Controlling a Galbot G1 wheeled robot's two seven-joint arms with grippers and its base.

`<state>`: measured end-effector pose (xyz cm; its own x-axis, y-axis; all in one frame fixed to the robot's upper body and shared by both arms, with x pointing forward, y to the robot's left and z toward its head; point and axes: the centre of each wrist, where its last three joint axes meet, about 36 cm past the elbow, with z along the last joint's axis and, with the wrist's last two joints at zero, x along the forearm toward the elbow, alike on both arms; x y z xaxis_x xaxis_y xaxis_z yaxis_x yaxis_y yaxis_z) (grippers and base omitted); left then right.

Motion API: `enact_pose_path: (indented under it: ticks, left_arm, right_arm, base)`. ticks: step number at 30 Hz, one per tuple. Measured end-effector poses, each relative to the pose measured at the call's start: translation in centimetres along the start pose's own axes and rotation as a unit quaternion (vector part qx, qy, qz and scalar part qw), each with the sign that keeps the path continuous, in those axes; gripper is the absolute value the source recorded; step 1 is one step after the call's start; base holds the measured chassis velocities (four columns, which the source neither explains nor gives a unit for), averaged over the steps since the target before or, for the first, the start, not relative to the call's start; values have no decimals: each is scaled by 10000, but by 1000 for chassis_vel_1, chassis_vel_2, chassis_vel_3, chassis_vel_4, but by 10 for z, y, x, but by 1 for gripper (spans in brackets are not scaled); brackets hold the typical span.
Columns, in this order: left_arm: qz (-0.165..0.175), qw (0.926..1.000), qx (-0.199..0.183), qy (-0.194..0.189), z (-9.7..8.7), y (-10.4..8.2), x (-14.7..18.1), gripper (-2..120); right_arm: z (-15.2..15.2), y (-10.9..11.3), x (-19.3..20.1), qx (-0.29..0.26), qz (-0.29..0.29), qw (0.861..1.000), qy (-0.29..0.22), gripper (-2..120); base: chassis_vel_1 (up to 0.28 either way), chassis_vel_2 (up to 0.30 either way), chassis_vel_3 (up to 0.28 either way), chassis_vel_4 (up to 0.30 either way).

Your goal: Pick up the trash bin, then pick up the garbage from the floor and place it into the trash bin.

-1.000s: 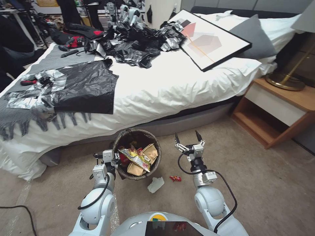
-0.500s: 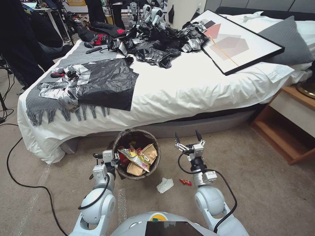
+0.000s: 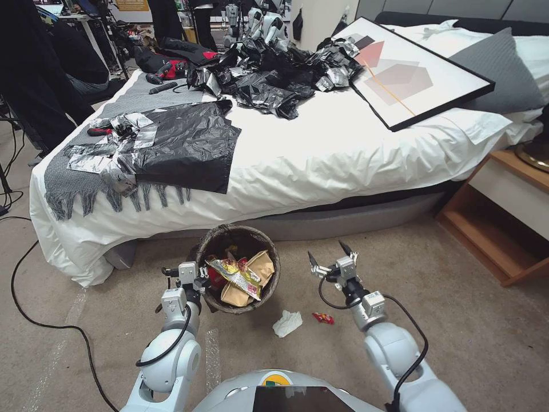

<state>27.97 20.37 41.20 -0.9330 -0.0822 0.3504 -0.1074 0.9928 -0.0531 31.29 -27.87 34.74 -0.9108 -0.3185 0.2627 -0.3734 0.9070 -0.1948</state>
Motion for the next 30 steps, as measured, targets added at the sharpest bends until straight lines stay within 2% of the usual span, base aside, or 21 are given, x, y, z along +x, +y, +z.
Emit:
enact_pose_path:
  ticks: [5, 11, 15, 17, 24, 30]
  left_arm:
    - [3, 10000, -9, 4, 1, 0, -1, 3]
    - [-2, 10000, -13, 11, 1, 0, -2, 3]
    - [1, 10000, -15, 30, 3, -1, -3, 3]
    - [1, 10000, -22, 33, 3, -1, -2, 3]
    - [-24, 10000, -39, 35, 3, -1, -2, 3]
    - [-41, 10000, -54, 39, 3, -2, -1, 3]
  right_arm:
    - [24, -20, 0, 107, -296, 9968, 738, 100]
    - [45, -30, 0, 191, -514, 9909, 1225, 100]
    - [69, -37, -2, 287, -669, 9849, 1571, 100]
    - [92, -41, -3, 323, -864, 9788, 1828, 100]
    - [132, -36, -8, 315, -1221, 9693, 2110, 100]
    - [148, -30, -13, 284, -1375, 9659, 2174, 100]
  base:
    - [0, 0, 0, 0]
    - [0, 0, 0, 0]
    - [0, 0, 0, 0]
    - [0, 0, 0, 0]
    - [0, 0, 0, 0]
    - [0, 0, 0, 0]
